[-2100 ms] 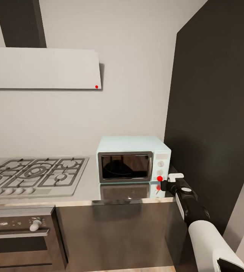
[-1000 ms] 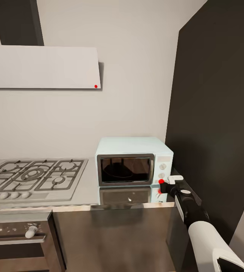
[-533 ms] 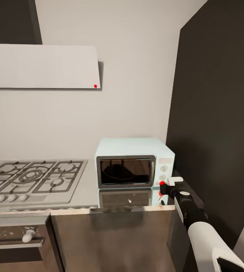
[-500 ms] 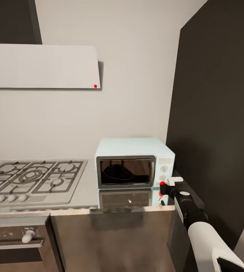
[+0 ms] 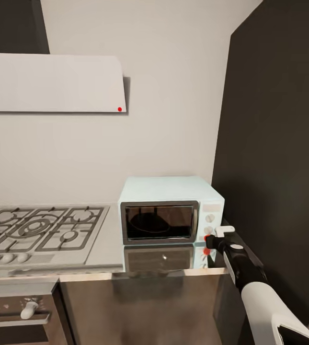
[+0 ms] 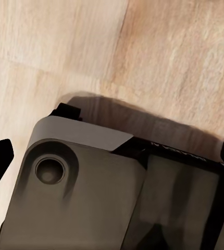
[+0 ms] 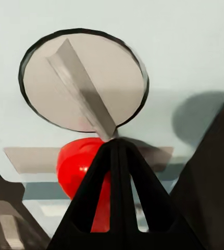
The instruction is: In the kitchen, take the popcorn bag from the countertop, put it into the microwave, and heat it until the popcorn is cooked so the cooked popcorn ends up inside the bag.
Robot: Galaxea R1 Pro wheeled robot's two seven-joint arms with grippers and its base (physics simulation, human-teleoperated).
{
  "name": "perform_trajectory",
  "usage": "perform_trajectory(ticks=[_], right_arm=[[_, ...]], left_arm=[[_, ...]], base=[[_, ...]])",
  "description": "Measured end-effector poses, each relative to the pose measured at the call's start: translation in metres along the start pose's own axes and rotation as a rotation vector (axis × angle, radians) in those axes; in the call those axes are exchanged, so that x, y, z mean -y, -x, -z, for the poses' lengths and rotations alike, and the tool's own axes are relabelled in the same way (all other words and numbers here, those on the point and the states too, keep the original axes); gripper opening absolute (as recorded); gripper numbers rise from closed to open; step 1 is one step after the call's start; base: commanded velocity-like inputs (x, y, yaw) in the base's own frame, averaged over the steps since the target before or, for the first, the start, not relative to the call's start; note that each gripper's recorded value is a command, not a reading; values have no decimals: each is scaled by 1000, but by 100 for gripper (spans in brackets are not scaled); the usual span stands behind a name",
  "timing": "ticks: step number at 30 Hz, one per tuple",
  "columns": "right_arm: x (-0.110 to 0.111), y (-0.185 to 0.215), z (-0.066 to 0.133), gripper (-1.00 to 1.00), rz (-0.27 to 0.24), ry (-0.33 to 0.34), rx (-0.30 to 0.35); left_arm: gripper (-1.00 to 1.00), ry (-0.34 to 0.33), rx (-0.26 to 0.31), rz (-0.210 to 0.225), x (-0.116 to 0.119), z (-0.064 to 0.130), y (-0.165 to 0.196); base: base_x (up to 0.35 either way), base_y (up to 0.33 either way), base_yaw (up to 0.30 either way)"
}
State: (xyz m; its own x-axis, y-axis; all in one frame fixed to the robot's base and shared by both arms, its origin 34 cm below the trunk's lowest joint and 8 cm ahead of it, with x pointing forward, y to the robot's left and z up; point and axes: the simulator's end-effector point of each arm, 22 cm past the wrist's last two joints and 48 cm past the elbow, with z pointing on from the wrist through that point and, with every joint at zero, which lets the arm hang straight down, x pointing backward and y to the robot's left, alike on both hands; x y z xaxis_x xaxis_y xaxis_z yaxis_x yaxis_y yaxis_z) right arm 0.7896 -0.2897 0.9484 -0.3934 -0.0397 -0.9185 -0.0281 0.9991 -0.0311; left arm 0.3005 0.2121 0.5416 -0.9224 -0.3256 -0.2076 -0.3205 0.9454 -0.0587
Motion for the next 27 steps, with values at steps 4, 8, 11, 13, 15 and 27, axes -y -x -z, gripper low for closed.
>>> perform_trajectory(ticks=[4, 8, 11, 13, 15, 27], right_arm=[[-1, -3, 6, -100, 3, 2, -7], [-3, -5, 10, -100, 5, 5, -11], [-3, -5, 10, -100, 7, 5, -11], [-3, -4, 9, -100, 5, 6, -11], [-8, -13, -5, -100, -5, 18, -27], [0, 17, 0, -100, 13, 3, 28]], left_arm=[[100, -3, 8, 0, 0, 3, -1], [100, -4, 12, 0, 0, 5, -1], [100, -4, 12, 0, -1, 5, -1], [100, -4, 11, 1, 0, 5, -1], [100, 0, -4, 2, 1, -1, 0], [100, -2, -4, 2, 2, -1, -1]], base=[[78, 0, 0], [38, 0, 0], [2, 0, 0], [-111, 0, 0], [-281, 0, 0], [-334, 0, 0]])
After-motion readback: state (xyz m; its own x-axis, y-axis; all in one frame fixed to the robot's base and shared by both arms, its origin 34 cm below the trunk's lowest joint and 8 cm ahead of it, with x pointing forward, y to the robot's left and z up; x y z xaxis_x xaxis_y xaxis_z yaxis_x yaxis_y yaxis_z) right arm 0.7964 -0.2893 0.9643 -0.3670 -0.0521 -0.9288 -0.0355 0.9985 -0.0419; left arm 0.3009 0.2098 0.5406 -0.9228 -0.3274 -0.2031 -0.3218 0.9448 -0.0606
